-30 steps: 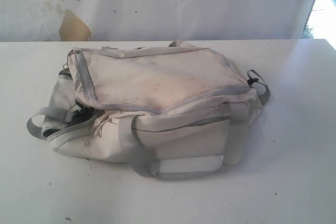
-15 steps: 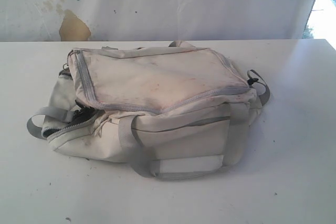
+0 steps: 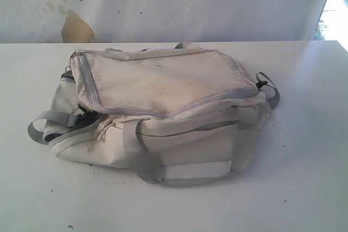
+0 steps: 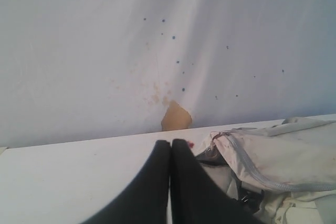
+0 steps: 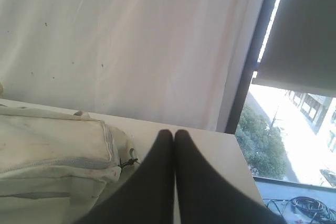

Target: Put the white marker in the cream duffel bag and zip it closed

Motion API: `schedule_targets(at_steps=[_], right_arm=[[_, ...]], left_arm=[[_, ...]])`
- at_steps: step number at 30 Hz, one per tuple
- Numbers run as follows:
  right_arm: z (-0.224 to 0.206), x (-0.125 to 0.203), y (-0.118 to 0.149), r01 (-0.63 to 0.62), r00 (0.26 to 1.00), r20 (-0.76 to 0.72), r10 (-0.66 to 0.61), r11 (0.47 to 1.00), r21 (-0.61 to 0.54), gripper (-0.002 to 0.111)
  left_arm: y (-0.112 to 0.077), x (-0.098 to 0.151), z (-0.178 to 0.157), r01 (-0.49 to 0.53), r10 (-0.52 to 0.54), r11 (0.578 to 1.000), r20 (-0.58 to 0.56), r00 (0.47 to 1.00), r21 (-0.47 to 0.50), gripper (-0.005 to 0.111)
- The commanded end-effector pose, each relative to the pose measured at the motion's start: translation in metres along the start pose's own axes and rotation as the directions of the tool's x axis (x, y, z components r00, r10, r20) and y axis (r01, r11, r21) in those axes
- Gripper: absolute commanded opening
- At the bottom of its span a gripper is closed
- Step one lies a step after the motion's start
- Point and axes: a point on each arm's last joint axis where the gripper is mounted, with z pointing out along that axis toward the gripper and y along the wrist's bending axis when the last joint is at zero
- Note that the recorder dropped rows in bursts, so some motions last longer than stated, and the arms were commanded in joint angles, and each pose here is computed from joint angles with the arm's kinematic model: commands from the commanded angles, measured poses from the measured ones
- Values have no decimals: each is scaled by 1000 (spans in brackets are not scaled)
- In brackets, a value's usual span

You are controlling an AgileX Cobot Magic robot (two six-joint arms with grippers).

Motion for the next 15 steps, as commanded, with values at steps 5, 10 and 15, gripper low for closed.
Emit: schedule_targets(at_steps=[5,10,15], right_arm=[[10,11,-3,22,1000,16,-21,997,-78,0],[17,17,-3,19,1000,20,-18,997,-78,0],[25,21,-3,10,998,62,-7,998,-59,0]], left_arm=[[0,2,1,1,-1,1000,-5,1000,8,0],[0,2,1,10,-10,1000,-8,1000,10,0],[0,1,1,13,-14,1000,7,1000,11,0]])
